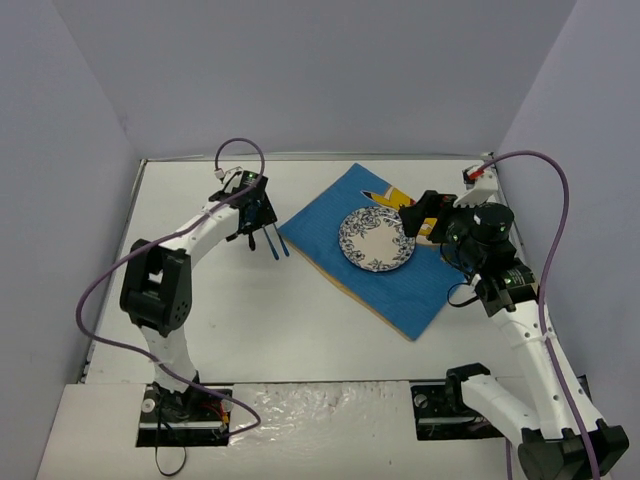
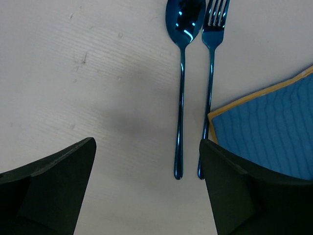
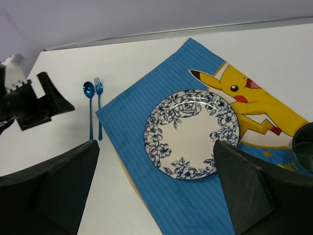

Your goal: Set the dinner table for one person

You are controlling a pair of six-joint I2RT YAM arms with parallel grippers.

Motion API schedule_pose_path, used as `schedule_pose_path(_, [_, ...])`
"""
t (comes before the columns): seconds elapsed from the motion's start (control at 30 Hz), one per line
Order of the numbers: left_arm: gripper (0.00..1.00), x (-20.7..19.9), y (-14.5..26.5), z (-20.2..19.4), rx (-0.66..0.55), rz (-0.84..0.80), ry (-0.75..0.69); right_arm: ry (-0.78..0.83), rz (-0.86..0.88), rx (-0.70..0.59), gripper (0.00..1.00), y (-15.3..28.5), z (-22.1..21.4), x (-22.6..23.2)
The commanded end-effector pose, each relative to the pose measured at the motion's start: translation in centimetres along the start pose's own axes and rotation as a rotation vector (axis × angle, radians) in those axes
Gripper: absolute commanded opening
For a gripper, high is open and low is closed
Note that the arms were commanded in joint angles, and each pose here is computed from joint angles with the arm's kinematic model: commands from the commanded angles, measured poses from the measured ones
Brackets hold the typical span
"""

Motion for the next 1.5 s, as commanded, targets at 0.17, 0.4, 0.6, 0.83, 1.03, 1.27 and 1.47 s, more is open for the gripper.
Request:
schedule_pose_path(0.17, [0.66, -5.3, -1.1, 4.4, -0.127, -0.047, 0.054, 0.015, 0.097, -0.009, 1.00, 0.0, -1.2, 1.2])
schedule_pose_path(0.4, [0.48, -7.3, -3.1, 4.4, -0.112, -0.038, 0.033, 0.024, 0.094, 0.014, 1.00, -0.1, -2.2, 0.8])
schedule_pose_path(0.6, [0.40, -7.9, -4.6, 3.9, -0.080, -0.025, 0.016, 0.028, 0.090, 0.028, 1.00, -0.2, -2.8, 0.5])
schedule_pose_path(0.83, [0.37, -7.5, -5.7, 3.5, -0.063, -0.002, 0.009, 0.030, 0.088, 0.036, 1.00, -0.2, -3.3, 0.3])
schedule_pose_path(1.03, [0.31, -7.4, -7.0, 2.3, -0.023, -0.004, 0.007, 0.027, 0.083, 0.045, 1.00, -0.3, -3.6, 0.1])
schedule_pose_path(1.27, [0.26, -6.6, -8.1, 0.7, 0.009, 0.019, 0.009, 0.024, 0.087, 0.050, 1.00, -0.2, -3.8, 0.1])
schedule_pose_path(1.47, [0.11, -6.1, -8.6, -0.4, 0.032, 0.037, 0.003, 0.024, 0.087, 0.047, 1.00, -0.1, -3.8, 0.1])
Point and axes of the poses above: each gripper's point midway between its finger pads, its own y axis back along the fingers, its own x axis along the line the jaws close on, z = x × y, the point moved 3 cm from there along y, back along the fingers, and after that the axes turned 7 degrees about -y, right-handed, at the moved point
